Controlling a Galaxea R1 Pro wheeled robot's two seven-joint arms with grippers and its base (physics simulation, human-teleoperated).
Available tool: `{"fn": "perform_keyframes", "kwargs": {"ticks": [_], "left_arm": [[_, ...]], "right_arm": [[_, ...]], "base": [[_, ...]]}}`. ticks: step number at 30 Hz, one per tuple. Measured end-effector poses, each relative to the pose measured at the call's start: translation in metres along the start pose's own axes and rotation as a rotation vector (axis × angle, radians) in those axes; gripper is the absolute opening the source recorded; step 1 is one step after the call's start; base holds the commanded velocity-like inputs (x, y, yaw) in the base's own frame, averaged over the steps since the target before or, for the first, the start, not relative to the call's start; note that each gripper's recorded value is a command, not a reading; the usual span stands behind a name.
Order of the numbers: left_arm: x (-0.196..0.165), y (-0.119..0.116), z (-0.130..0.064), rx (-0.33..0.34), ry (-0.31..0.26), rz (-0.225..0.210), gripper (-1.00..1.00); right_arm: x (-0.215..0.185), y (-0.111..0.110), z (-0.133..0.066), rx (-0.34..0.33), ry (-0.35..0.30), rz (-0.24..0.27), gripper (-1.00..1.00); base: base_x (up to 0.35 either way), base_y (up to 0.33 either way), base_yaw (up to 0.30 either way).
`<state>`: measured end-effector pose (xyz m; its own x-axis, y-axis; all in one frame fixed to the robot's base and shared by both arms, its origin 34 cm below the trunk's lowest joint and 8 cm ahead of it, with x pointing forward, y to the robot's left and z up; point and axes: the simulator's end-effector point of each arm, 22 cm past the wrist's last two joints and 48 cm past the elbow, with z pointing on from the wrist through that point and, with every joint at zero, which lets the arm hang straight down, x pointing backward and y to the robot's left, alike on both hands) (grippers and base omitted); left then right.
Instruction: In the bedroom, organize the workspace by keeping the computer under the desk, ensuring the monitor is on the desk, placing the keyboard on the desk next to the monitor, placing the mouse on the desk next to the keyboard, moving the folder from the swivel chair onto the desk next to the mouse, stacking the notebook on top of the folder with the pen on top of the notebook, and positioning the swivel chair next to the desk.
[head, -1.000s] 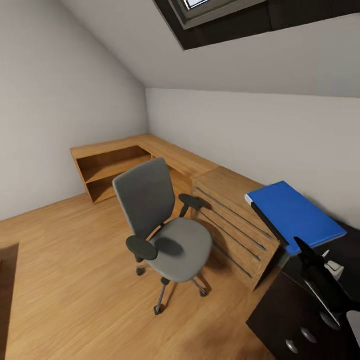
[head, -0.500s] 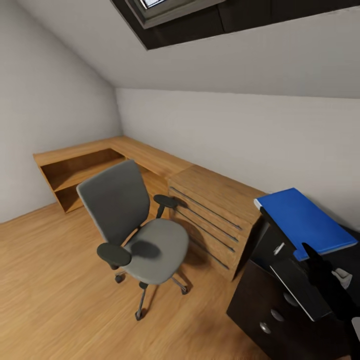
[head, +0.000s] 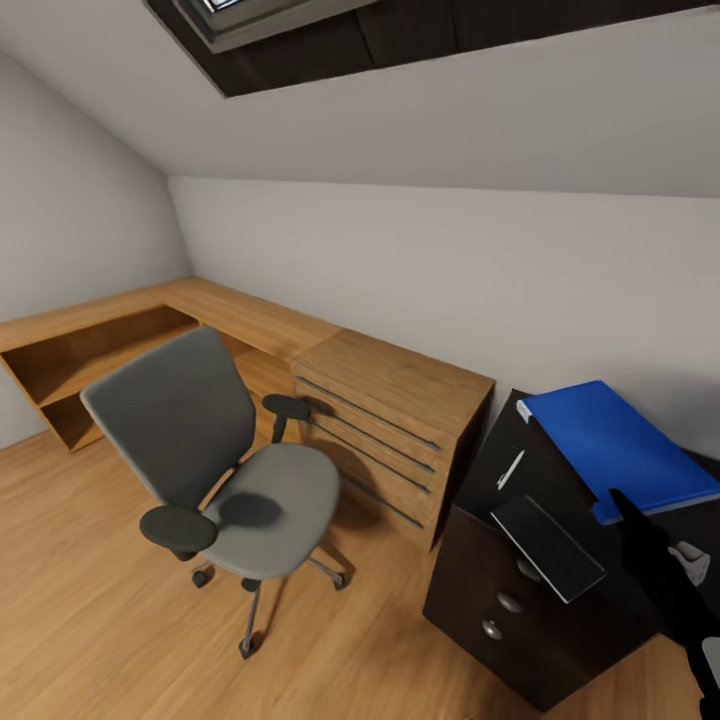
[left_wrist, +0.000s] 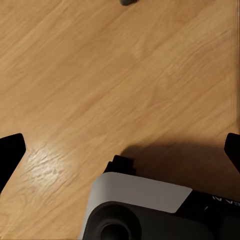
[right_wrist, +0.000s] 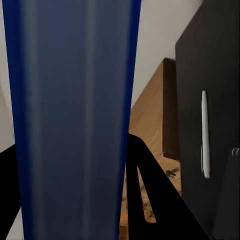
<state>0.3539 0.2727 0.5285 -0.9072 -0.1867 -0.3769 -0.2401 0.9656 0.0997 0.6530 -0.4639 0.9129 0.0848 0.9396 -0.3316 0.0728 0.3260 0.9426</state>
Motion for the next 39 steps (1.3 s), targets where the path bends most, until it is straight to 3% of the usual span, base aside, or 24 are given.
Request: {"fn": "perform_keyframes", "kwargs": {"ticks": [39], "left_arm": [[-0.0004,0.0002,0.0001,-0.001,-0.001,-0.002,1.0]], "right_arm": [[-0.002,0.0002,-0.0001,-0.001,-0.005,-0.003,-1.0]], "base": [[0.0,0.0,-0.3]]}}
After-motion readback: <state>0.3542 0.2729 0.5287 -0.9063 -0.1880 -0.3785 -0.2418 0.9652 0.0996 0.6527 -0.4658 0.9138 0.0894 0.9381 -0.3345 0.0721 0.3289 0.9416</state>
